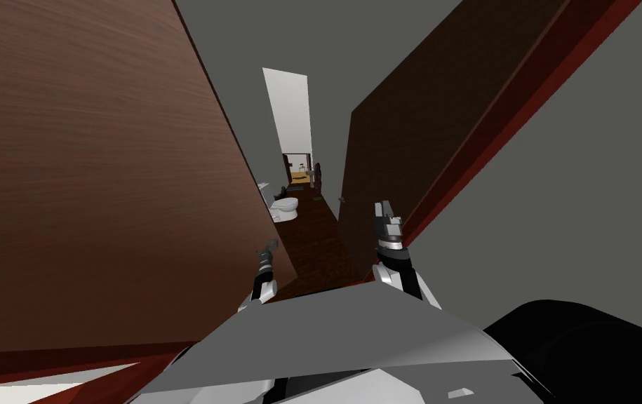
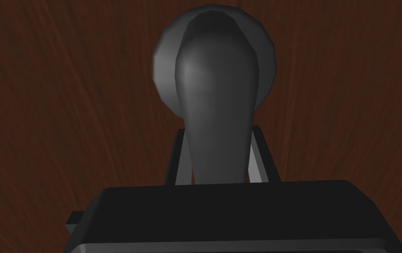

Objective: Push the door open

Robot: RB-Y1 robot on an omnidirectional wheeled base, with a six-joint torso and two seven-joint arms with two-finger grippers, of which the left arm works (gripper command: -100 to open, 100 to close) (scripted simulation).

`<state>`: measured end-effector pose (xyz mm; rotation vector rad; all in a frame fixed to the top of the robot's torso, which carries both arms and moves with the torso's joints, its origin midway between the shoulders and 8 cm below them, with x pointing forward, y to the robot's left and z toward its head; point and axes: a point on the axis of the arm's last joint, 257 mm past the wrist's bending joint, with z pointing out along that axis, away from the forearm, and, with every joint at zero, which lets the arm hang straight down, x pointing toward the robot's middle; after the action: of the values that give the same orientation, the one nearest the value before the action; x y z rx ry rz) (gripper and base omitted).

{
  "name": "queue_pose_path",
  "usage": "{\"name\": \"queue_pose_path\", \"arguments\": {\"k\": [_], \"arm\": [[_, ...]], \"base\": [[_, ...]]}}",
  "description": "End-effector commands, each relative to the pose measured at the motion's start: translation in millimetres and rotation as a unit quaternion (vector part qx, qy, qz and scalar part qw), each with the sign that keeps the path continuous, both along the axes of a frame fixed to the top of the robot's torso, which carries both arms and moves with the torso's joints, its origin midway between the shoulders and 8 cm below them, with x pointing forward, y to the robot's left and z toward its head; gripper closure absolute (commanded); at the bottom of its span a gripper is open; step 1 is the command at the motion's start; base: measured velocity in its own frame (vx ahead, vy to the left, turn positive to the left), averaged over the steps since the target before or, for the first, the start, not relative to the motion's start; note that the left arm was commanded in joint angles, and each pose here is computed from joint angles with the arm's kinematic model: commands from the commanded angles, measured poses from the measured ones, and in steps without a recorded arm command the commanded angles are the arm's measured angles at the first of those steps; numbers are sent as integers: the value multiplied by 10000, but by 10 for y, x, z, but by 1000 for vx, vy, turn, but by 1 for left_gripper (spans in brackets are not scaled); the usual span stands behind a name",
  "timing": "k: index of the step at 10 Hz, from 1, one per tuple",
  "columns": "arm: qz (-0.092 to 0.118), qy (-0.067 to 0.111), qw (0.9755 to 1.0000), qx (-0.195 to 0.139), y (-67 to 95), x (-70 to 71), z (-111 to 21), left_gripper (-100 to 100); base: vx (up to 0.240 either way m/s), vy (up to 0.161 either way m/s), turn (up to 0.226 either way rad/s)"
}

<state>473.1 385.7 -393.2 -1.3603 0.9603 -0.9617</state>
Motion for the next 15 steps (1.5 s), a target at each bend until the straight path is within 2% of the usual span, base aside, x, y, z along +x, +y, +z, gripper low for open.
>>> {"name": "queue_pose_path", "arguments": {"k": [1,2,3,4,5,10,13,14,15], "arm": [[108,-30,9999,49,150,-31,21,100],[108,-30,9999,49,150,-31,21,100],[264,-28,9996,49,278,-82,19,100],[261,-57,9996,53,278,-69,42,100],[379,-27,9993,49,371,-121,18,100],[712,-23,9974,49,637,-244,17,100],[769,-23,9970,49,681,-266,17,100],[885,-22,9961,49,773,-312,18,100],[885,-22,9961,49,773,-312,18,100]], "base": [[130,-23,28],[47,-5,-2],[122,-43,45],[144,-49,54],[191,-38,54],[195,-40,54],[110,-19,33],[117,-27,19],[139,-38,54]]}}
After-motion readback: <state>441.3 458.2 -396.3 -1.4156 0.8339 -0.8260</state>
